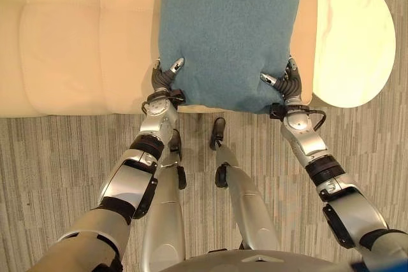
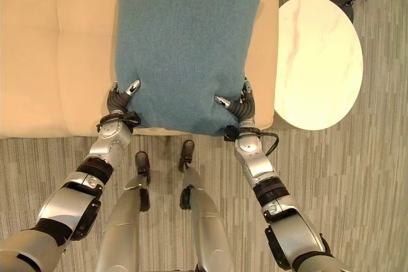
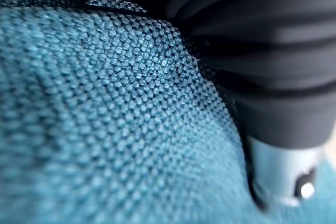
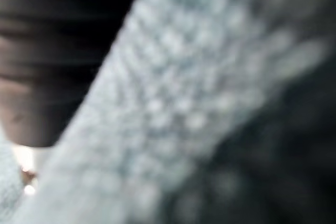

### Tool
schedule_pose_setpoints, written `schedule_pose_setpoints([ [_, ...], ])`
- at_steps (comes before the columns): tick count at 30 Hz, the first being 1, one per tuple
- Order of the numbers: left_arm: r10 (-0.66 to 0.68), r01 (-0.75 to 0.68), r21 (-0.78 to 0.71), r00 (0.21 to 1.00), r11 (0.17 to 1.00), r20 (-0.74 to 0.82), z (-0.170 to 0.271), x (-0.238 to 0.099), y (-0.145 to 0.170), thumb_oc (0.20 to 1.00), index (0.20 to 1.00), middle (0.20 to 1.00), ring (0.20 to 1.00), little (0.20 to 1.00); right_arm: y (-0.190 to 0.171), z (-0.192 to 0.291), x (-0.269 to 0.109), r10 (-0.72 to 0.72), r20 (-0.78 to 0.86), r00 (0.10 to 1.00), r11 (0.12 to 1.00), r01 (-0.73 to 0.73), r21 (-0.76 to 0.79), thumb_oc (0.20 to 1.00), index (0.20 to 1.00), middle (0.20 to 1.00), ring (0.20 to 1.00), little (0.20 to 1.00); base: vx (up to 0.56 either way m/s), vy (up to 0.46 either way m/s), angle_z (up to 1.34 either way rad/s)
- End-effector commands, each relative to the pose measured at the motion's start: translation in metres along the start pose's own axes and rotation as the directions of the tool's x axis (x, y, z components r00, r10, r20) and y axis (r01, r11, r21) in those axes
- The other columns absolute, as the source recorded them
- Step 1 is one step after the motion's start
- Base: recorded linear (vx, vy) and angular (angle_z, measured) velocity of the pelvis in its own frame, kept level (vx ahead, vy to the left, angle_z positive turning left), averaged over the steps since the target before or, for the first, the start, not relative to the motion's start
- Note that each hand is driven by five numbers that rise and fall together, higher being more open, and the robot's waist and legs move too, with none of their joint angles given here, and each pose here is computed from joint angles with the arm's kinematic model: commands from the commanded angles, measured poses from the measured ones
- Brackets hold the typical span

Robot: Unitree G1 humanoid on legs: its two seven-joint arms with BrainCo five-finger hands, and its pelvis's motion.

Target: Pick up all the scattered cushions and arrange them neatly on the sofa.

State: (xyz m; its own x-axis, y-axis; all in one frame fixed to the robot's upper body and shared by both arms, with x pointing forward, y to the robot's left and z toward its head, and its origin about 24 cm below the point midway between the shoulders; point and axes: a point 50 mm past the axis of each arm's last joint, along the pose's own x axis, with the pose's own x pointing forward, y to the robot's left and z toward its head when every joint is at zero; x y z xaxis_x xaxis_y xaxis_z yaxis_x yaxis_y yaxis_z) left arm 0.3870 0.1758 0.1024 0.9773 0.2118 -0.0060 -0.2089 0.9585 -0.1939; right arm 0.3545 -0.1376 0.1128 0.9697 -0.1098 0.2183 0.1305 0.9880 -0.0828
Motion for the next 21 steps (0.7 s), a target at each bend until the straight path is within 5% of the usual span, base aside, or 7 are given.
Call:
schedule_pose_setpoints([
  [1,-0.297,0.3,0.056,0.953,0.952,-0.061,-0.01,-0.015,-0.077,0.2,0.2,0.2,0.2,0.2,0.015,0.036,0.01,0.062,0.148,0.987,0.998,-0.061,-0.012,0.2,0.2,0.2,0.2,0.2,0.0,0.0,0.0],
  [12,-0.241,0.241,-0.238,0.97,0.941,0.029,-0.029,-0.058,-0.048,0.2,0.2,0.2,0.2,0.2,-0.018,-0.013,-0.031,-0.033,0.012,0.999,0.999,0.033,0.002,0.2,0.2,0.2,0.2,0.2,0.06,-0.071,0.01],
  [21,-0.246,0.269,-0.264,0.962,0.926,0.116,-0.03,-0.104,-0.017,0.2,0.2,0.2,0.2,0.2,-0.04,-0.019,-0.07,-0.025,0.038,0.999,0.999,0.023,0.039,0.2,0.2,0.2,0.2,0.2,0.09,-0.043,0.06],
])
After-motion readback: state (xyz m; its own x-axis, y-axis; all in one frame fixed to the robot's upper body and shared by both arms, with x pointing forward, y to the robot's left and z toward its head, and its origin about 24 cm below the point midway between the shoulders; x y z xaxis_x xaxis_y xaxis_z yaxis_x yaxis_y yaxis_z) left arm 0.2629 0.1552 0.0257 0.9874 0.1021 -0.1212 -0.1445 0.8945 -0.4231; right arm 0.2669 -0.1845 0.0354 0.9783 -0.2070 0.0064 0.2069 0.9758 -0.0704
